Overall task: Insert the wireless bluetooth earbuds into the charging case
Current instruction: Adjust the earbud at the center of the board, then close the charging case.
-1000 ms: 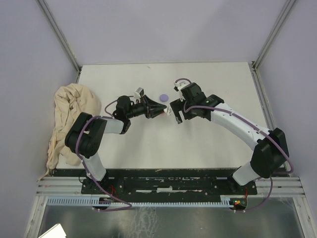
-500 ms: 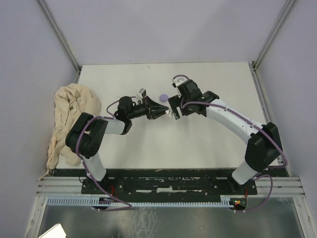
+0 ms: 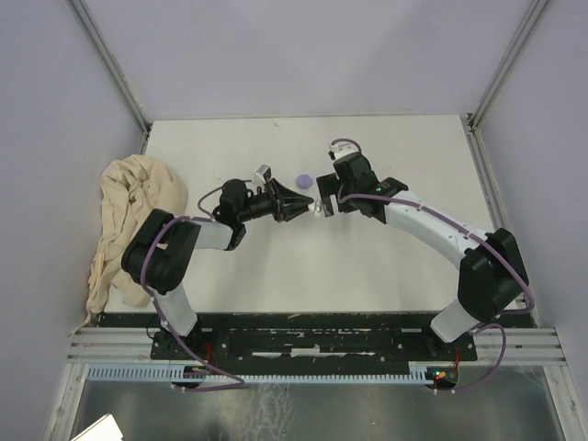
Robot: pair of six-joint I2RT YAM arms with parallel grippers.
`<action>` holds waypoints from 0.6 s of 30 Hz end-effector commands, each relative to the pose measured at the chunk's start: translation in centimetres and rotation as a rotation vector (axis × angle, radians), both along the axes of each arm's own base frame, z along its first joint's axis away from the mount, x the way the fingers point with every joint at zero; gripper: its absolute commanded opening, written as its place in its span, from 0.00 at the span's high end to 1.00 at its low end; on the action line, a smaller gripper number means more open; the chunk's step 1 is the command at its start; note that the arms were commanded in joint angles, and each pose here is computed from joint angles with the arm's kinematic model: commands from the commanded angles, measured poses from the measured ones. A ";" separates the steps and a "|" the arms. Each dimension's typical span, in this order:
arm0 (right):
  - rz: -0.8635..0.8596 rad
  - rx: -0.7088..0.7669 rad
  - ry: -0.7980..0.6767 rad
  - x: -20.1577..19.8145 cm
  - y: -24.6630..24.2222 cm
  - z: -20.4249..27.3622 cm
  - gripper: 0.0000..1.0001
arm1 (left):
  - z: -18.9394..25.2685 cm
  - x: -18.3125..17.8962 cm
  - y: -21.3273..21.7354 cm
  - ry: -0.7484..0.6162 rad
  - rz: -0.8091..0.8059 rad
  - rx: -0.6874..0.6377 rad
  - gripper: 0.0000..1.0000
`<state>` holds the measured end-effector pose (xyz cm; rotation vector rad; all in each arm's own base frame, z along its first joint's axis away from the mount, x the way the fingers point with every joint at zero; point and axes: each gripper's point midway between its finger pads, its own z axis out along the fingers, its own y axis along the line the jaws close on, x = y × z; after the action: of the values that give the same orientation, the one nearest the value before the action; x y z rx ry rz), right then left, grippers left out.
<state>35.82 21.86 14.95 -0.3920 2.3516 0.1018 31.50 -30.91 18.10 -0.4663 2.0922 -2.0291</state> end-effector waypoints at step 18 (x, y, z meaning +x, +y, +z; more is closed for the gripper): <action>-0.041 0.357 -0.481 0.5 -0.3 0.3 0.00 | 2.2 7.0 -3.8 0.105 0.288 -0.143 0.97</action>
<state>33.75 19.94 10.46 -0.1887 2.0221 0.2933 37.84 -33.75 19.41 -0.7815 1.8554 -2.0093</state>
